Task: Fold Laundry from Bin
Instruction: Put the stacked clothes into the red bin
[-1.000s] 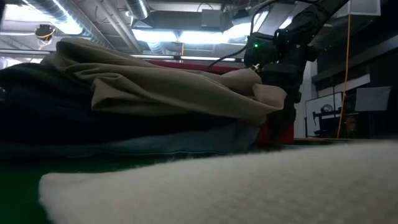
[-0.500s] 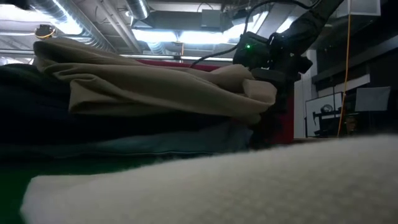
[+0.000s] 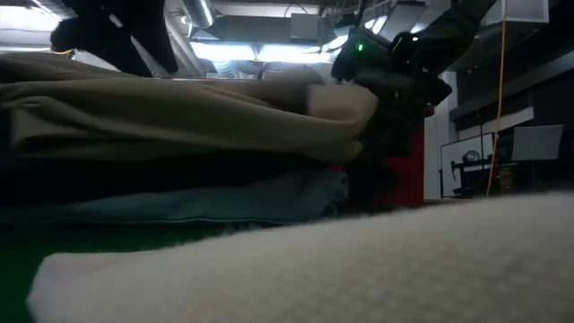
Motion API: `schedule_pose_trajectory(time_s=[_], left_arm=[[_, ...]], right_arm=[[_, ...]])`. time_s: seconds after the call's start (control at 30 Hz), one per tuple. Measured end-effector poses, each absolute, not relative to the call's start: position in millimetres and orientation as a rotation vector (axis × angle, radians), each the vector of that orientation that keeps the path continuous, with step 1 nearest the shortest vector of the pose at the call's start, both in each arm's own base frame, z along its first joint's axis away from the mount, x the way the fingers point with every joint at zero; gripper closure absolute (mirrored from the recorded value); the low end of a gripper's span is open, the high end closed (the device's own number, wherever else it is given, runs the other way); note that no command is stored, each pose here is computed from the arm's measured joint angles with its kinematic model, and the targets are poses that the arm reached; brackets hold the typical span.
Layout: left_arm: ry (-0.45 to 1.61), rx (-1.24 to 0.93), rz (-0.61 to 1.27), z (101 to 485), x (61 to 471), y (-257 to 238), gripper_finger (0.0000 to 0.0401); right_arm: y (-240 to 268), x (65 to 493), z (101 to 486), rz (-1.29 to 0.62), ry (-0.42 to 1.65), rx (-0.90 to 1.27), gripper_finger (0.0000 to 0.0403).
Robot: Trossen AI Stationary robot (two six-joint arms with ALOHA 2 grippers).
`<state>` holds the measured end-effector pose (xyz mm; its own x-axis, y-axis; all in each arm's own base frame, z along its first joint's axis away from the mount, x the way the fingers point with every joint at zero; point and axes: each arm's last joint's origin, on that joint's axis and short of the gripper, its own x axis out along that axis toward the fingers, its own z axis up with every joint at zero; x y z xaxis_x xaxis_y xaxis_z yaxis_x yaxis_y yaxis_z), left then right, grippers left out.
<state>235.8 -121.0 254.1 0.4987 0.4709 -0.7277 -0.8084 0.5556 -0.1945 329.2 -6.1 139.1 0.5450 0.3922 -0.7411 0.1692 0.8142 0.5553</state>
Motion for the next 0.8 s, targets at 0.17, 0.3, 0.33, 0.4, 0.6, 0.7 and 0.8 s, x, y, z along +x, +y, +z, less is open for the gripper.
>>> schedule_pose_trajectory(time_s=[0.17,0.3,0.33,0.4,0.6,0.7,0.8], left_arm=[[0.763,-0.530,0.900,251,235,-104,0.0202],[0.828,-0.553,0.925,247,236,-97,0.0202],[0.854,-0.561,0.925,245,236,-96,0.0202],[0.901,-0.559,0.913,242,236,-95,0.0202],[0.926,-0.543,0.898,241,236,-95,0.0202],[0.926,-0.542,0.898,241,236,-95,0.0202],[0.925,-0.540,0.899,241,236,-95,0.0202]], right_arm=[[11,337,145,0.200,0.925,0.624,0.0095],[23,340,148,0.177,0.884,0.611,0.0095],[25,340,148,0.164,0.883,0.610,0.0095],[26,339,147,0.157,0.892,0.610,0.0095],[22,332,149,0.125,0.955,0.614,0.0095],[17,327,152,0.068,0.967,0.582,0.0095],[13,324,153,-0.067,0.965,0.512,0.0095]])
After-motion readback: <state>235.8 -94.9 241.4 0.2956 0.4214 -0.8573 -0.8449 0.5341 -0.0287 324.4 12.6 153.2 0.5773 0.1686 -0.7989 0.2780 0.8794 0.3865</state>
